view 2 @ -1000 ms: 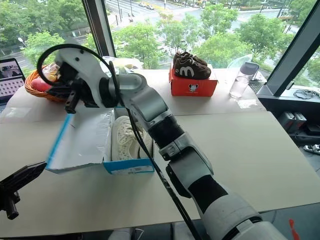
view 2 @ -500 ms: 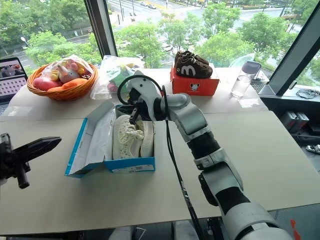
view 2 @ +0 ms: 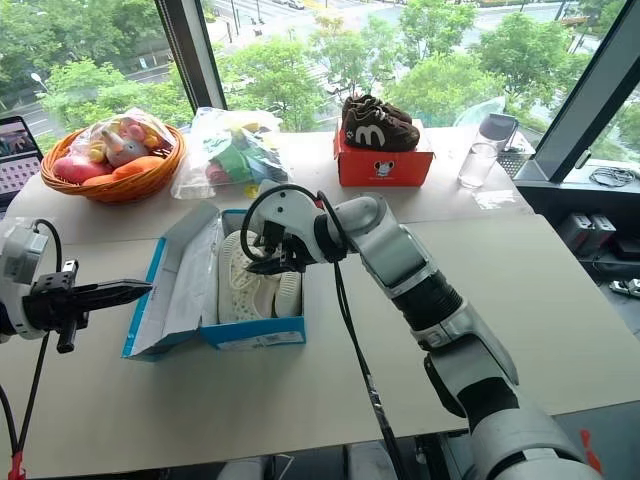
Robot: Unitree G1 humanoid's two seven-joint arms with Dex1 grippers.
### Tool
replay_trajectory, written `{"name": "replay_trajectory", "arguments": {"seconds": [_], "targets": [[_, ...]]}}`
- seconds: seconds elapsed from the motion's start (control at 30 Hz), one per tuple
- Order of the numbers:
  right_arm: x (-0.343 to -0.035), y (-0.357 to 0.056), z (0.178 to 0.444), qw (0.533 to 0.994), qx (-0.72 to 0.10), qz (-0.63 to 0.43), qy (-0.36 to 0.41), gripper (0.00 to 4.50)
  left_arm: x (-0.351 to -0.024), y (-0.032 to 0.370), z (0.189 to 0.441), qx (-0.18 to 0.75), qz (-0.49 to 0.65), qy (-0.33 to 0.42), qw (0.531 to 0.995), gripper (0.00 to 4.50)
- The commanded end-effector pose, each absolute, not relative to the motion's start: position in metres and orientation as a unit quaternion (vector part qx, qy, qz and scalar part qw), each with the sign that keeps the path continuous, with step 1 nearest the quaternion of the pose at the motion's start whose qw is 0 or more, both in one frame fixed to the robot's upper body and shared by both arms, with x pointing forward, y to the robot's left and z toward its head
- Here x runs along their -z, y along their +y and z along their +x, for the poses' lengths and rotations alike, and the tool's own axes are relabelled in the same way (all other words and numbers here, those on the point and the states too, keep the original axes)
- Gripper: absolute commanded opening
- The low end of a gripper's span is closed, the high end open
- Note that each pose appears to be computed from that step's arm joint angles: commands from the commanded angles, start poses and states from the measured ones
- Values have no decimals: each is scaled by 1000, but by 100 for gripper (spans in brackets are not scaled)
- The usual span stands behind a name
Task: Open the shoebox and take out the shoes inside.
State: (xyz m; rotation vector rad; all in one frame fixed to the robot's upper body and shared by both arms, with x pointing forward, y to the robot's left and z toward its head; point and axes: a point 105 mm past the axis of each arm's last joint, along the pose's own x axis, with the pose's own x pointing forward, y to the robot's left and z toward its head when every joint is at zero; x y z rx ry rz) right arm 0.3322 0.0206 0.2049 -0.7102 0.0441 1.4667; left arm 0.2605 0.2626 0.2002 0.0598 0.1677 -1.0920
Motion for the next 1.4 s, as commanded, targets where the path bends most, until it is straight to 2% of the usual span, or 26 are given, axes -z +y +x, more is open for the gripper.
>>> {"name": "replay_trajectory", "arguments": {"seconds": [0.03, 0.13, 0.47, 0.77, 1.27, 1.3, 1.33, 1.4], "targets": [[-196, 13, 340, 667, -648, -368, 1, 443, -213, 259, 257, 538, 50, 59, 839, 0], [-194, 16, 346, 668, -648, -365, -1, 443, -221, 259, 253, 544, 38, 28, 838, 0], [-179, 19, 360, 673, -644, -363, 10, 443, -197, 261, 249, 517, -24, -50, 854, 0], [-191, 26, 359, 678, -665, -314, 26, 443, -181, 258, 253, 504, -36, -47, 862, 0], [-181, 39, 371, 661, -659, -354, 51, 443, -180, 249, 259, 506, -31, -39, 861, 0], [-181, 40, 370, 660, -661, -354, 51, 392, -180, 248, 258, 506, -31, -38, 861, 0], [-180, 40, 369, 658, -663, -353, 51, 381, -179, 248, 258, 507, -31, -37, 861, 0], [-180, 41, 369, 656, -666, -352, 52, 306, -178, 248, 258, 507, -32, -36, 861, 0]]}}
